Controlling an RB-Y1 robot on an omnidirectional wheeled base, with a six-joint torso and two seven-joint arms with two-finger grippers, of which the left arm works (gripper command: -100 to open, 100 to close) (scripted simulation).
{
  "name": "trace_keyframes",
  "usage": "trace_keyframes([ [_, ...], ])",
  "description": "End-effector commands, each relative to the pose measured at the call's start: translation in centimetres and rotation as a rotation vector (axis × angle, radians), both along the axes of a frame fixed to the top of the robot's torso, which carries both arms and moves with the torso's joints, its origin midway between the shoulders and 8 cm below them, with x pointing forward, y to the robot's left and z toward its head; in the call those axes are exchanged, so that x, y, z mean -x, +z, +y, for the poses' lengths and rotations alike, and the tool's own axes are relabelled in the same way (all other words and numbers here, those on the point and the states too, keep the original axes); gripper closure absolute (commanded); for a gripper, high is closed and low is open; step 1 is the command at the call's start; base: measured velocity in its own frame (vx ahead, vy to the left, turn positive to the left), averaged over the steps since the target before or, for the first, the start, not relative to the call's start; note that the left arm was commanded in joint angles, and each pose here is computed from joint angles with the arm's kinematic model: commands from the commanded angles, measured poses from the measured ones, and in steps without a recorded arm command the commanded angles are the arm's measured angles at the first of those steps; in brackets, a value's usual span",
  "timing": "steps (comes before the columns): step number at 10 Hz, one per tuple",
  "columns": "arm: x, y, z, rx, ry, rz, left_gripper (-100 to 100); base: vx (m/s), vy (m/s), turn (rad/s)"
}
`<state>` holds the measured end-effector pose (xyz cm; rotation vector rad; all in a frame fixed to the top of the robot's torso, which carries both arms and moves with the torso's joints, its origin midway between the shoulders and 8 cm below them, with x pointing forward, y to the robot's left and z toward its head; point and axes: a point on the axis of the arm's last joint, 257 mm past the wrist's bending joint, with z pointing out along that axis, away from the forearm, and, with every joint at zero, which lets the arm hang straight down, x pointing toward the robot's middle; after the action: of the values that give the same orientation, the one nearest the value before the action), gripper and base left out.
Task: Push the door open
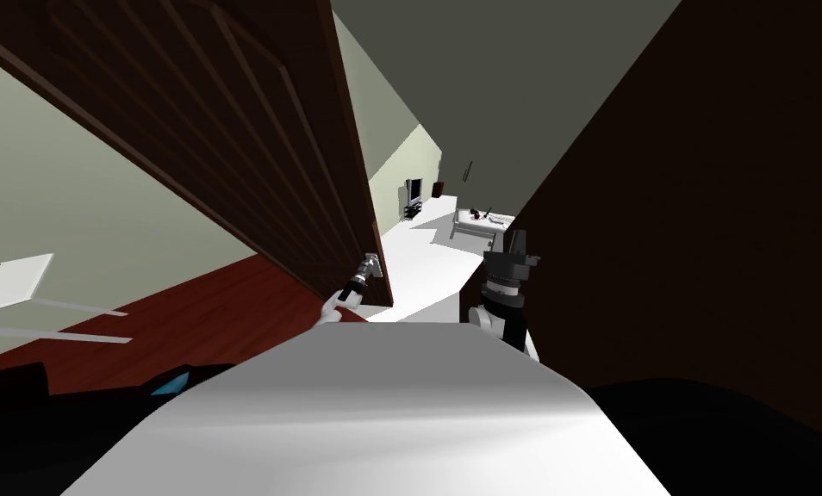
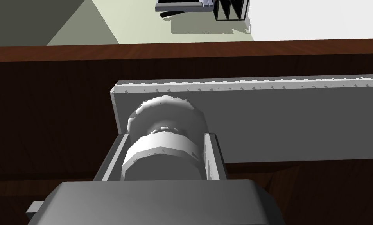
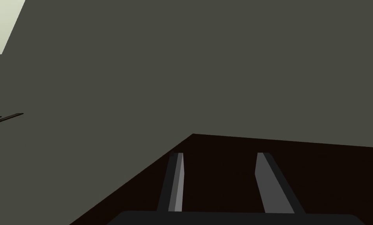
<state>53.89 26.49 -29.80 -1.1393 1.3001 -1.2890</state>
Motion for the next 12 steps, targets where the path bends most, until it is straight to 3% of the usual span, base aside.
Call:
trace_keyframes([
  [1,-0.5,0.7,1.7,-0.006,0.03,-0.013,100,0.086,-0.078,0.046],
  [12,-1.7,0.4,6.3,0.006,0.157,-0.003,100,0.108,-0.091,0.043],
])
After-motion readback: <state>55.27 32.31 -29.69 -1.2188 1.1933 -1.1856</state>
